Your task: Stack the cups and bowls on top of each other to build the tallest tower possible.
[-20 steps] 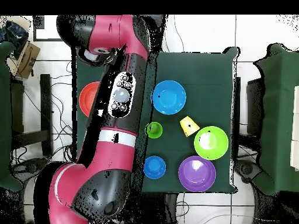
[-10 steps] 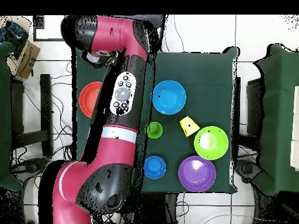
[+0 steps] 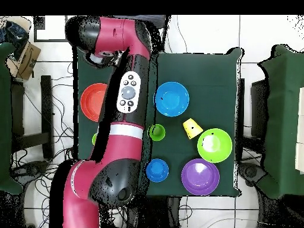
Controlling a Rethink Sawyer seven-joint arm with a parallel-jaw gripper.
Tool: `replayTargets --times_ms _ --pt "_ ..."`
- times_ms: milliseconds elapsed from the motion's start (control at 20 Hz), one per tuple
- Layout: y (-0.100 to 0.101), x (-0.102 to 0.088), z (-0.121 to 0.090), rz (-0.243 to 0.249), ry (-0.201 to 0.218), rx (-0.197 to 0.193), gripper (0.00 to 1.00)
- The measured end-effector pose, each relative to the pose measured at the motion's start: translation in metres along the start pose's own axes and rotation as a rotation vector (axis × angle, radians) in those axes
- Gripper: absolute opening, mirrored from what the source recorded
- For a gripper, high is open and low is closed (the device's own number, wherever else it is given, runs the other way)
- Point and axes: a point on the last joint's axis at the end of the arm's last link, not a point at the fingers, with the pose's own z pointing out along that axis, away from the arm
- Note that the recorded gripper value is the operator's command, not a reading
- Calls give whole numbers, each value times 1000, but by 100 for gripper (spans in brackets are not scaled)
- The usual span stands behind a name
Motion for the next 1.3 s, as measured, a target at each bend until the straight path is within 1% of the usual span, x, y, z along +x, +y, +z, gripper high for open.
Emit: replayTargets --times_ms 50,200,550,650,900,1050,1150,1250,1300 --pt "-2 -4 5 0 2 -6 100" --pt "-7 -11 13 4 4 -9 100" --pt "-16 -22 23 16 11 -18 100" --pt "-16 -22 24 17 13 -18 100" --pt "-12 -20 23 10 8 -9 100" --pt "-6 -14 19 5 5 -2 100" --pt "2 -7 12 1 -1 10 100" --pt "6 -3 8 4 -4 17 100" --pt "11 3 2 13 -8 25 100"
